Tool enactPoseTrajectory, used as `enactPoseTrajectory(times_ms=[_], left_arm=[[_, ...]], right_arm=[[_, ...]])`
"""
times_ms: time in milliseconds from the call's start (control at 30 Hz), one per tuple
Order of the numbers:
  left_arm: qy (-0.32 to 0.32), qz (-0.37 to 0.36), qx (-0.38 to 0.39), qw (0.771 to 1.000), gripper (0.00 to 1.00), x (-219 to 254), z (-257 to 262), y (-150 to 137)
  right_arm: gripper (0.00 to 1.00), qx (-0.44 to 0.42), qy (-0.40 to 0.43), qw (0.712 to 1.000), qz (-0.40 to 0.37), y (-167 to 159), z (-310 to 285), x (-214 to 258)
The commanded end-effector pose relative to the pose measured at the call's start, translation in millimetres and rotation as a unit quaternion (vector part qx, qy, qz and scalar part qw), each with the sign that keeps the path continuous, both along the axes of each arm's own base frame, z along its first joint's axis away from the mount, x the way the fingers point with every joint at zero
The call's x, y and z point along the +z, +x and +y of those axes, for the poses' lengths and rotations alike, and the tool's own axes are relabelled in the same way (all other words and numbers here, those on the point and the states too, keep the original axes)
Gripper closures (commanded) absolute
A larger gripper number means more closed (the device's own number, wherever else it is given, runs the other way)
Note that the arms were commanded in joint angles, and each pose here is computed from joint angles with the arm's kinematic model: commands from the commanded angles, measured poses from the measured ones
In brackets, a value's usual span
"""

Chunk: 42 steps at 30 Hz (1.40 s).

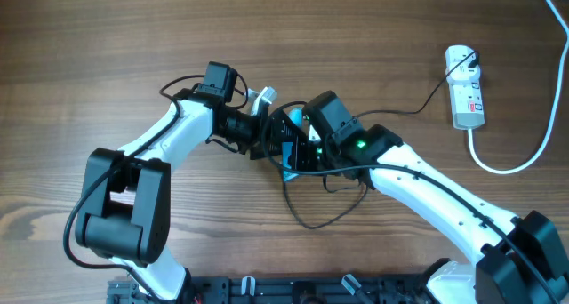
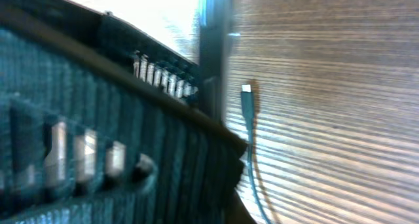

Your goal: Plug charger to phone and switch on socket

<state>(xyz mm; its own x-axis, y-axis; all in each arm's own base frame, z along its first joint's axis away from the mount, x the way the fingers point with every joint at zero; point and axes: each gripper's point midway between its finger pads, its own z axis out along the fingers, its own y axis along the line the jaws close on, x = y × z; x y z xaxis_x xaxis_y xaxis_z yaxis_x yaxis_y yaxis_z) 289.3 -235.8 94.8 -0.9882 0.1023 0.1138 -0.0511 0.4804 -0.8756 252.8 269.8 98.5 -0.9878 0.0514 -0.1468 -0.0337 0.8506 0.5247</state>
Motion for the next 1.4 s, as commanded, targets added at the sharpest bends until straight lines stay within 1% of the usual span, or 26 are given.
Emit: enactPoseTrajectory(times_ms=[0, 133, 200, 300, 333, 467, 567, 767, 900, 1067, 1233, 1267, 1367], left_arm=[[-0.017, -0.017, -0.008, 1.0, 0.0, 13, -4, -2], [-0.022, -0.021, -0.004, 1.0, 0.0, 15, -2, 1], [-0.052, -0.02, 0.0, 0.998, 0.02, 24, 0, 4], [-0.131, -0.037, 0.0, 0.991, 0.06, 51, 4, 14], [-0.165, -0.049, -0.007, 0.985, 0.07, 62, 4, 16], [-0.259, -0.09, -0.043, 0.961, 0.14, 97, 4, 14], [-0.265, -0.121, -0.046, 0.955, 0.14, 112, 8, 17], [-0.268, -0.203, -0.04, 0.941, 0.15, 162, 25, 24], [-0.271, -0.244, -0.05, 0.93, 0.2, 190, 27, 16], [-0.272, -0.28, -0.058, 0.919, 0.2, 212, 29, 5], [-0.269, -0.353, -0.06, 0.894, 0.2, 242, 41, -5], [-0.267, -0.373, -0.06, 0.887, 0.2, 251, 44, -9], [-0.259, -0.397, -0.05, 0.879, 0.2, 268, 53, -16]], right_arm=[[0.96, 0.005, 0.004, 1.0, 0.007, -2, 2, -2], [0.96, 0.003, 0.012, 1.0, 0.005, 0, 1, 2], [0.96, 0.009, 0.037, 0.999, 0.003, 3, 1, 13], [0.96, 0.06, 0.121, 0.991, -0.012, 3, 12, 42], [0.96, 0.074, 0.145, 0.987, -0.014, 3, 16, 50], [0.96, 0.101, 0.217, 0.971, -0.013, 5, 23, 73], [0.96, 0.12, 0.263, 0.957, -0.032, 11, 25, 92], [0.96, 0.138, 0.274, 0.949, -0.07, 18, 29, 101], [0.96, 0.151, 0.282, 0.941, -0.106, 24, 32, 109], [0.96, 0.165, 0.317, 0.919, -0.168, 36, 41, 137], [0.96, 0.177, 0.336, 0.899, -0.22, 44, 45, 157], [0.96, 0.176, 0.342, 0.894, -0.23, 46, 46, 163], [0.96, 0.181, 0.356, 0.881, -0.256, 48, 48, 176]])
